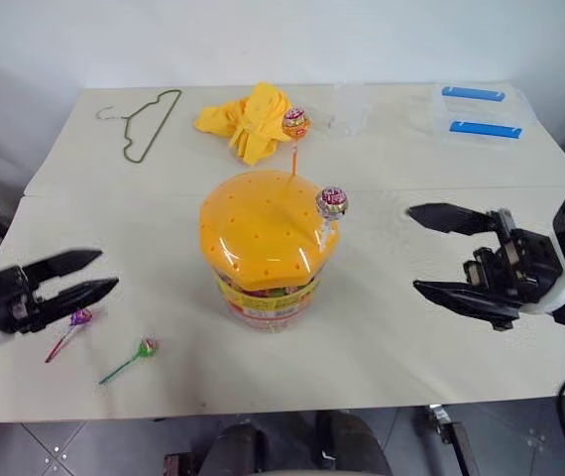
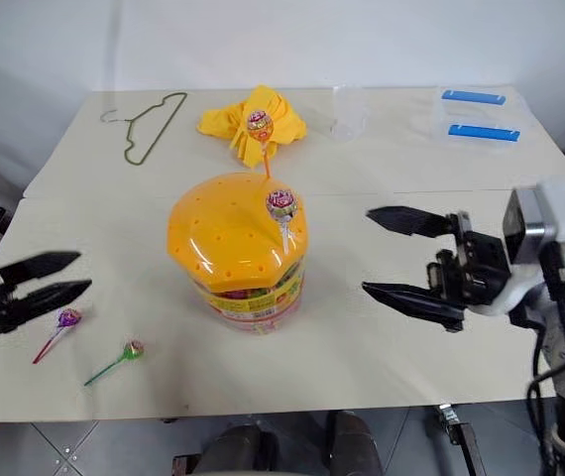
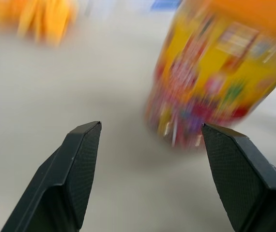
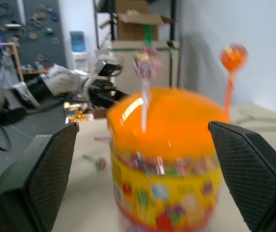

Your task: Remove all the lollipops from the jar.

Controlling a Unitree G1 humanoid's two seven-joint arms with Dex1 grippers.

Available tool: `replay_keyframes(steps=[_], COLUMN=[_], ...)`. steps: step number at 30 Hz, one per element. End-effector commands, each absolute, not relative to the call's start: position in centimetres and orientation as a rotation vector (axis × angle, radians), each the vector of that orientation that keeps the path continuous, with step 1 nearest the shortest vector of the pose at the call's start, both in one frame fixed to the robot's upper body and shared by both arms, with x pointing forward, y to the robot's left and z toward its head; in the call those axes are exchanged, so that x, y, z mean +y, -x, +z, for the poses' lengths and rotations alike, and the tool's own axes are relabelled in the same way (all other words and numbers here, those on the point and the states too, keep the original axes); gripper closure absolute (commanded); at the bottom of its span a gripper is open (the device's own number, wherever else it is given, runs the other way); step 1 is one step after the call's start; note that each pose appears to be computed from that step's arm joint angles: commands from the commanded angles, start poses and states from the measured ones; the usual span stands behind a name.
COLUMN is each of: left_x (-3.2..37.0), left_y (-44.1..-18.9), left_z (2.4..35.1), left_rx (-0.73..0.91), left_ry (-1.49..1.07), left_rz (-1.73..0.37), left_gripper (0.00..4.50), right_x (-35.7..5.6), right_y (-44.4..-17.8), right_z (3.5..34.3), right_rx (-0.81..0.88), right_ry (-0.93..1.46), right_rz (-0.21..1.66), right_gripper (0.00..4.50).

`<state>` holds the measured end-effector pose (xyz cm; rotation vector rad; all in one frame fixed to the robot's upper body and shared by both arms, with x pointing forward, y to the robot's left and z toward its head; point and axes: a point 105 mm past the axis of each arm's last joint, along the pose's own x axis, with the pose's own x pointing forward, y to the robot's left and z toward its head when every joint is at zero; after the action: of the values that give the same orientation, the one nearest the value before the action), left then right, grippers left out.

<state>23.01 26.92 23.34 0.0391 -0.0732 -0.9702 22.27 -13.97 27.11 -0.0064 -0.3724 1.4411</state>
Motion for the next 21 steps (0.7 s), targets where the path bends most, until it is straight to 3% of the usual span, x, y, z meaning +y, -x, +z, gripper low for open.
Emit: replay_keyframes(steps=[1,10,13,21], left_x=[25.1,21.2,21.3,22.6], left_y=[-22.7,-22.3,-22.3,-21.8], left_z=[25.5,26.4,26.3,25.8], left_rx=[-0.232,-0.236,-0.234,-0.227], left_ry=[-0.043,-0.053,-0.060,-0.052], left_rz=[-1.108,-1.315,-1.314,-1.251], left_gripper=[0.99,0.99,0.94,0.94], right_x=[-12.4,-7.6,-6.7,-6.7], right_y=[-22.5,-22.5,-22.6,-23.4], right_z=[27.4,28.2,28.0,28.1], right_rx=[-0.379,-0.411,-0.394,-0.395], right_ry=[0.000,-0.030,-0.014,0.016], right_rz=[1.459,1.581,1.596,1.577], right_gripper=[0.00,0.00,0.63,3.26])
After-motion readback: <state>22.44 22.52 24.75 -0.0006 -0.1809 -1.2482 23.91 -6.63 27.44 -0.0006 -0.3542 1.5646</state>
